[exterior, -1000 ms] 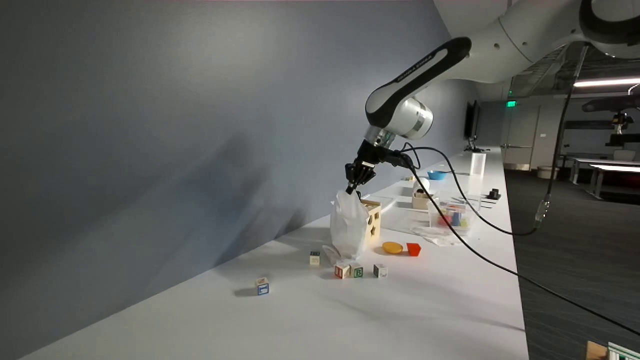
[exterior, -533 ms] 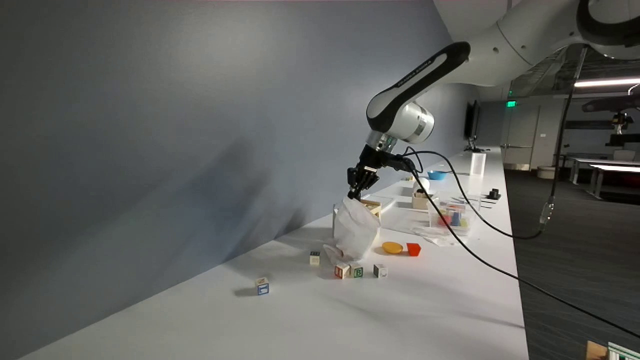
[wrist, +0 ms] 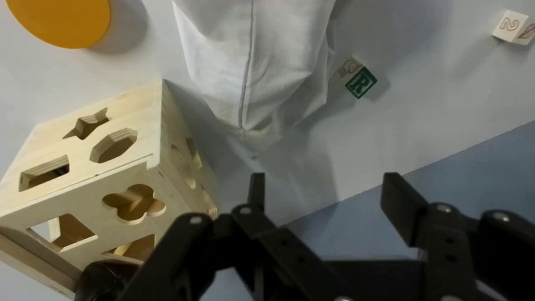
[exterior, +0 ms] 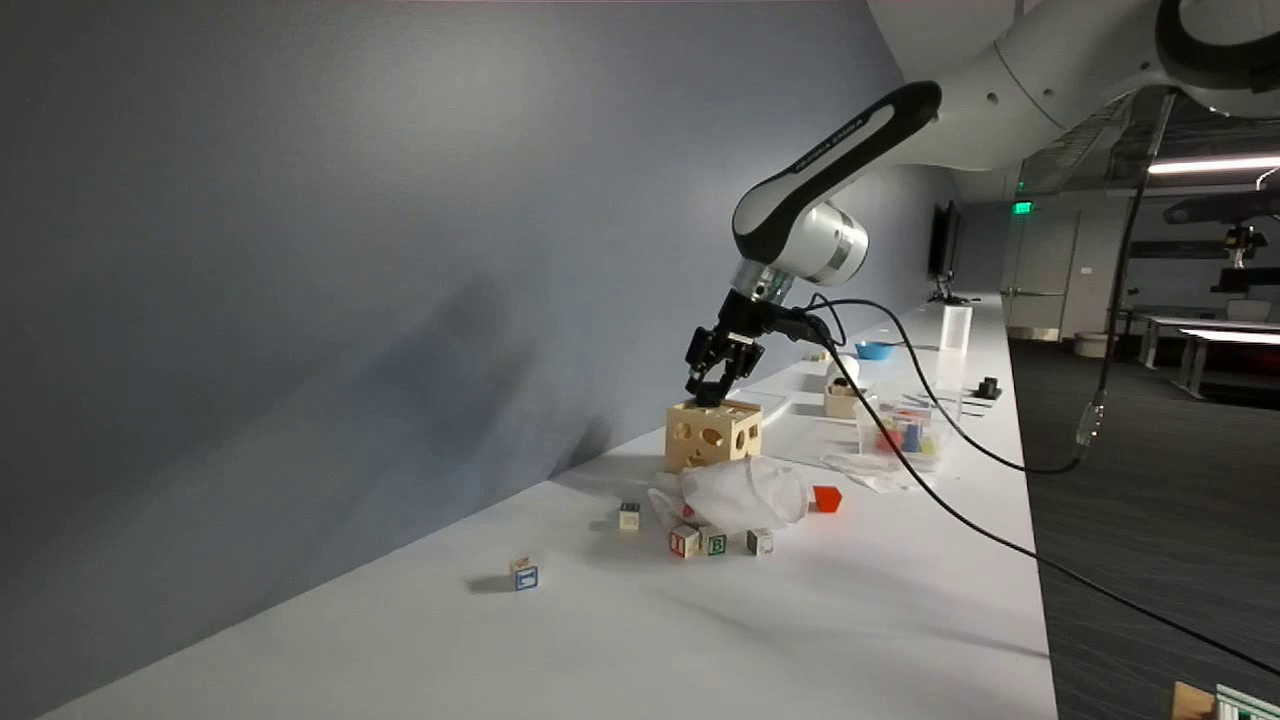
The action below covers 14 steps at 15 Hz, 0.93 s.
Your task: Put the contents on the table inside the plastic
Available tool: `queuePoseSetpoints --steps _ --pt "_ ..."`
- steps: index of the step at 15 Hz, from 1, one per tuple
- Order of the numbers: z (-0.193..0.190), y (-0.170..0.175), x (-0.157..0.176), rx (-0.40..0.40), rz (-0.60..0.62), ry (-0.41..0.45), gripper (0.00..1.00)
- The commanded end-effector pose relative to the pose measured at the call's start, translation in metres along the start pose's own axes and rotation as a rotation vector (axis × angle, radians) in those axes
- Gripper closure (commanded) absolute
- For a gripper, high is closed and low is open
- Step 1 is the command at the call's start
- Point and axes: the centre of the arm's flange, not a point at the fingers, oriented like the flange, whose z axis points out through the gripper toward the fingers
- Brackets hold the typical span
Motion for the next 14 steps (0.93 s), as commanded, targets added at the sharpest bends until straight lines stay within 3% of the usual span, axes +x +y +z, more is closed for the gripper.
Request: queuePoseSetpoints --steps 1,5,8,11,14 --pt "-0.008 -0.009 -0.009 0.007 0.033 -0.065 0.01" --pt "-0.017 -0.020 -0.029 0.006 0.060 -0.194 0.00" --pt "-0.022 -0.019 -0.047 -0.057 0.105 -0.269 0.00" --pt "-0.025 -0.011 -0.067 -0.113 0.169 -0.320 0.00" --pt "-0.020 -0.003 -0.088 -0.119 0.242 -0.354 0.00"
